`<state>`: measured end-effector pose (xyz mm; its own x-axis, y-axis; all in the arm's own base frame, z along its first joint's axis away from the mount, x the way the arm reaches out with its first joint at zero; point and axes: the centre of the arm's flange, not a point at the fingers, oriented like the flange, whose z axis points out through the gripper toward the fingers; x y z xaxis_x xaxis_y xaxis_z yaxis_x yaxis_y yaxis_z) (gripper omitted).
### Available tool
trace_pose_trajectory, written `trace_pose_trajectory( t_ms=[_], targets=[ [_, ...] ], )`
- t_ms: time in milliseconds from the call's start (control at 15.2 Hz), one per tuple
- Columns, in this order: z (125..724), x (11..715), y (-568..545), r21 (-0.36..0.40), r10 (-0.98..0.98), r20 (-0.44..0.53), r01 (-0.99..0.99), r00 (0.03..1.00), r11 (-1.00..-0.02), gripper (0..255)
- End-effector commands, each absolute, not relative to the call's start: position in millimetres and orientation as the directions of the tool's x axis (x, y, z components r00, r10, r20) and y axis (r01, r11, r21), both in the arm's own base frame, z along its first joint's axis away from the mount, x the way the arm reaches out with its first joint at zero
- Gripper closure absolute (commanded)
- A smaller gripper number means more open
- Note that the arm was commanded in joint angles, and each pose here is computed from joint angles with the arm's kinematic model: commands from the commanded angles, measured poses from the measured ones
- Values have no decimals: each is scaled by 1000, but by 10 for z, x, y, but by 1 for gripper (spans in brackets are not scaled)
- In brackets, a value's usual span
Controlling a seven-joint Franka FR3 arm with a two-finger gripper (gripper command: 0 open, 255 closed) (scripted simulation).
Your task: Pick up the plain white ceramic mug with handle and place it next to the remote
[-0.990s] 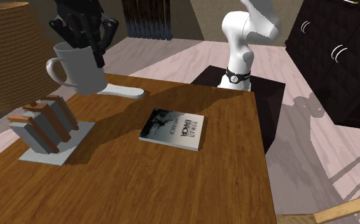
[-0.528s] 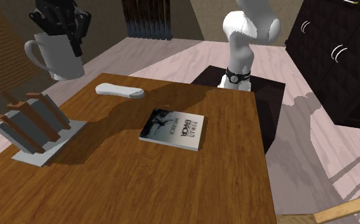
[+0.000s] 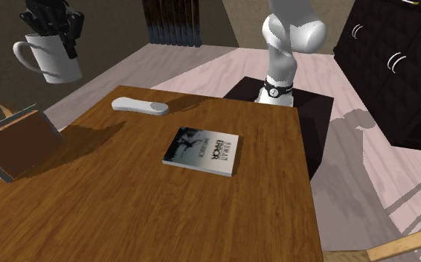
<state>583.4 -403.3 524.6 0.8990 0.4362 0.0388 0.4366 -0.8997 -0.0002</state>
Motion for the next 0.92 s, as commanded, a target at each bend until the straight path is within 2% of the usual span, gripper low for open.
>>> trace_pose_trajectory(
  t_ms=[0, 858],
  targets=[
    [5169, 5836, -4095, 0, 438, 39, 438, 898, -899, 255],
    [4483, 5837, -4095, 0, 438, 39, 438, 898, -899, 255]
  ],
)
